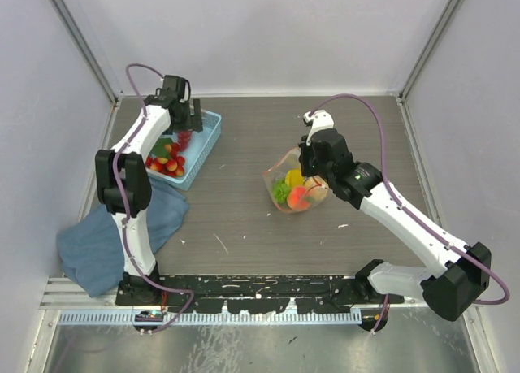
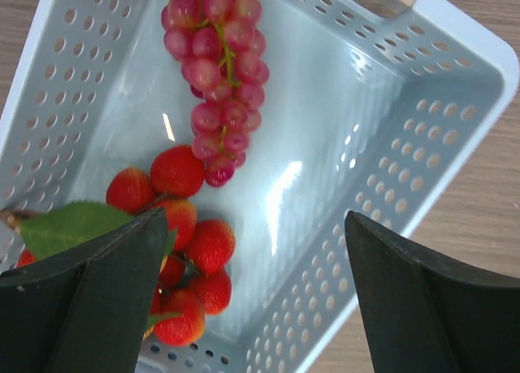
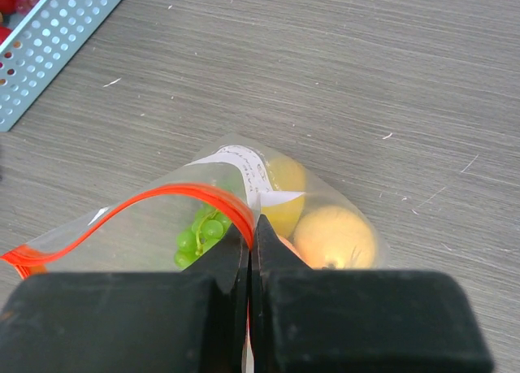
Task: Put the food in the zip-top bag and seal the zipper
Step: Pick up the fake fruit from the bin.
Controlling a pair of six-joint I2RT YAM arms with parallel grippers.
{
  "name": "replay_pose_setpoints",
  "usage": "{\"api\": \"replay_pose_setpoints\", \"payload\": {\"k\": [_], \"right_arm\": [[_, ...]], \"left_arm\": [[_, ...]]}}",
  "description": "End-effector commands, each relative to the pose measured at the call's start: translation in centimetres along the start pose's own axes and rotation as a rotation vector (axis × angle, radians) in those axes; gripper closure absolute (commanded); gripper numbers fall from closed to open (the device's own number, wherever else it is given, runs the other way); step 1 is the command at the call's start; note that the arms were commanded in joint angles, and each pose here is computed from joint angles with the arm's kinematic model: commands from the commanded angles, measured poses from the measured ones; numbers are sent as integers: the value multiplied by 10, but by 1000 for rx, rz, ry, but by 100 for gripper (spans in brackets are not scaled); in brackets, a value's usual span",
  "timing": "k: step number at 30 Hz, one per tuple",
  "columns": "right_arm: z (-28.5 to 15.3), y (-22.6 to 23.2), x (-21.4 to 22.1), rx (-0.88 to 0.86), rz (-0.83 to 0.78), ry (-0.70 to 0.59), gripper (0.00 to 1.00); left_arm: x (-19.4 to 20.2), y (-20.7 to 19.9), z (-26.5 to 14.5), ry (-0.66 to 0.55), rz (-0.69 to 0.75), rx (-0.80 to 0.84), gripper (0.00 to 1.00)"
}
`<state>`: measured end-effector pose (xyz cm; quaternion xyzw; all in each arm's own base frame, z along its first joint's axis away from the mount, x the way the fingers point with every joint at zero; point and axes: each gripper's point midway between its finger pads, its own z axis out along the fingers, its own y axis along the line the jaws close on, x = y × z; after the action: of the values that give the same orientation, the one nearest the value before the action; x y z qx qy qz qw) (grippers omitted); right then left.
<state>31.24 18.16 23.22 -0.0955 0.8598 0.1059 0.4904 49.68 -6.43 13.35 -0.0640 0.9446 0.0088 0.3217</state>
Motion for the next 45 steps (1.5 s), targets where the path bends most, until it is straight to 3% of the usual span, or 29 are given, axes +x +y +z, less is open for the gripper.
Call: {"api": "replay_pose_setpoints", "payload": {"k": [1,19,23,36,40,45], "right_arm": [[-9,8,-16,-47,44,-57,99],[-3,18,-8,-94,47,-19,99],[-2,18,-7,-92,47,-16,99],[0,17,-8,-82,47,-17,100],[0,18,-11,-85,52,-26,99],[0,19,-14,-88,57,-38,99]], "left_arm": [[-19,8,17,-17,21,10,11],[-3,9,104,105,-48,62,29],[3,8,111,124,-47,69,45],[-19,-2,66,66,-66,138,91],[-27,-13,41,33,-107,204,99],[-28,-23,13,29,-164,269,100]]}}
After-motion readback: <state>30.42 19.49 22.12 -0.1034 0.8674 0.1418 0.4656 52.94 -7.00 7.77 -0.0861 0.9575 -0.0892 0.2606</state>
